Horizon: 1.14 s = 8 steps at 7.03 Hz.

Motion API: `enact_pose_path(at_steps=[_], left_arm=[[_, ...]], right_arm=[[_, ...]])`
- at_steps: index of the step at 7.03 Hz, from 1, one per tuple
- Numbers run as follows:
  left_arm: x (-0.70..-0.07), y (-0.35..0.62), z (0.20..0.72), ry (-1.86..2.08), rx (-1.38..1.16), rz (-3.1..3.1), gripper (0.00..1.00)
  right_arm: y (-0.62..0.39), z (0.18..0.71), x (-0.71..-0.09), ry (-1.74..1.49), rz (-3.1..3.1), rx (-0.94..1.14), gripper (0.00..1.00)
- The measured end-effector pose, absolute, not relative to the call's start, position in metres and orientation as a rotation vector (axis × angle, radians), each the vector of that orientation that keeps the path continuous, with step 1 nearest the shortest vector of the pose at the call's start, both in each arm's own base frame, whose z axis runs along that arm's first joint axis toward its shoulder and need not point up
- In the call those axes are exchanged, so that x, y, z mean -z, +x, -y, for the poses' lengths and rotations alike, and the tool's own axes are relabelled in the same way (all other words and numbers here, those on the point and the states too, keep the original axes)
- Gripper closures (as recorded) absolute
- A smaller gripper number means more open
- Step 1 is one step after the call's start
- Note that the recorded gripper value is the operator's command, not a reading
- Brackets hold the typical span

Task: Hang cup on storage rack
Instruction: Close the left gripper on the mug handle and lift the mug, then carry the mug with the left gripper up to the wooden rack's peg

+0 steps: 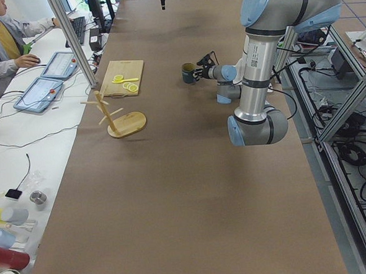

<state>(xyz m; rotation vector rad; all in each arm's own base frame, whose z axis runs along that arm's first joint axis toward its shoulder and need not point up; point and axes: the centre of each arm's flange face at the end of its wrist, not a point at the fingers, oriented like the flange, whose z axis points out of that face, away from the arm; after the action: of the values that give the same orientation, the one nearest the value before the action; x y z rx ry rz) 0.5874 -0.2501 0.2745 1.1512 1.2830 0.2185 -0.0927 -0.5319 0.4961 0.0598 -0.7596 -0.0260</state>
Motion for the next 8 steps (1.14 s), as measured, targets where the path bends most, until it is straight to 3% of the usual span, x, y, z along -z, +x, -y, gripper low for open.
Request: enact_pose_path(at_steps=[5,8], left_arm=[[-0.257,0.579,0.249,1.045,-0.084,-1.456,1.0],[-0.258,0.537,0.323,0.904,-0.066,-1.593,1.0]], right_arm=[[-0.088,0.532,-0.497,0.061,0.763,0.019,0.0],[-0.087,0.531,-0.498,0.061,0.764,0.019,0.0]])
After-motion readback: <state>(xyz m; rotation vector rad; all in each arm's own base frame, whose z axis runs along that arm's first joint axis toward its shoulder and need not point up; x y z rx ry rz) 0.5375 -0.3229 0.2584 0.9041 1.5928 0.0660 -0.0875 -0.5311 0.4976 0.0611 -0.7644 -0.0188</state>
